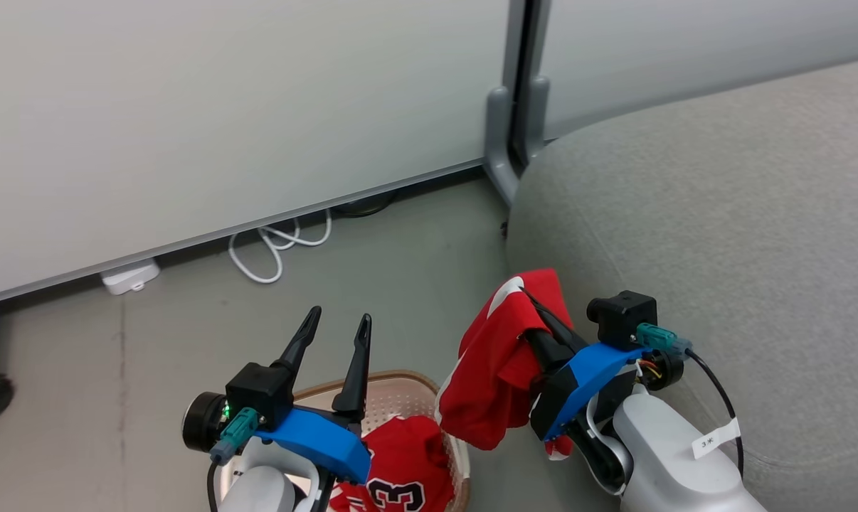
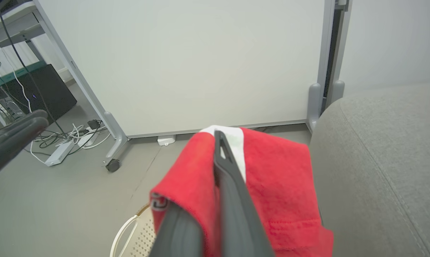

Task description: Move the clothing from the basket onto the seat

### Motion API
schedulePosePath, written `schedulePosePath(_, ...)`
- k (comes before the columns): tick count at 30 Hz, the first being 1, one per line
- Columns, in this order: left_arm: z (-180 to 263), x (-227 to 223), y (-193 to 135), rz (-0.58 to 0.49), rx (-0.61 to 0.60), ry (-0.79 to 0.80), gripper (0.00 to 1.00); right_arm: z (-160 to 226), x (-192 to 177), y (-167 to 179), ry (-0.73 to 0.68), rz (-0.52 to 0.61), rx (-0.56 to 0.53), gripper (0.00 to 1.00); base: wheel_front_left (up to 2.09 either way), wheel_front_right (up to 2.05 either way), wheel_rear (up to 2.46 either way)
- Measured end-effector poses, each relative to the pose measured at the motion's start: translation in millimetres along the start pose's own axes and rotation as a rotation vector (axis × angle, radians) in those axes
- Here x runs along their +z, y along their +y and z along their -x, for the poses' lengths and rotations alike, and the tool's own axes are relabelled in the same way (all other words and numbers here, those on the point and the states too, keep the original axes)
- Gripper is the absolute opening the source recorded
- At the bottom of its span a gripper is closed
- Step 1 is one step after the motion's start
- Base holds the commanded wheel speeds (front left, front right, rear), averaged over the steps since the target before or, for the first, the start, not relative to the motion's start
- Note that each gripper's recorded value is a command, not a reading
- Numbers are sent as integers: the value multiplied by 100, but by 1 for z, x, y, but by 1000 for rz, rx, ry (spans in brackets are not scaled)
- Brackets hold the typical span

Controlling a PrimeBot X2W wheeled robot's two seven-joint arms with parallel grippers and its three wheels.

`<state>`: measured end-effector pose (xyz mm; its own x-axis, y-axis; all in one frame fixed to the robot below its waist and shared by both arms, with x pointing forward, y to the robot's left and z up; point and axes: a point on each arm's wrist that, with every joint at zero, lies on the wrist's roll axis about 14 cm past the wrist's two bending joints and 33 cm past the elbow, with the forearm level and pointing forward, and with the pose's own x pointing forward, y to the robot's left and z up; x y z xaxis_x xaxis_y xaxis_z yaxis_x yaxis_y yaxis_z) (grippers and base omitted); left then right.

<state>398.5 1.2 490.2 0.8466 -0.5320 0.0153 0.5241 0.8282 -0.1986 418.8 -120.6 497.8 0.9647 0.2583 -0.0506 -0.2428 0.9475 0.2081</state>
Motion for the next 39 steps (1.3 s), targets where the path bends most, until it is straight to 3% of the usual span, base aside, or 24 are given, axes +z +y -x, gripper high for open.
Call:
schedulePosePath(23,-44,-27,-91,12,-289,66,100,68,10,-79,-42,-20,-260,0,0,0,0)
schedulePosePath(39,-50,-34,-115,19,-364,84,100,85,11,-98,-55,-31,-333,0,0,0,0)
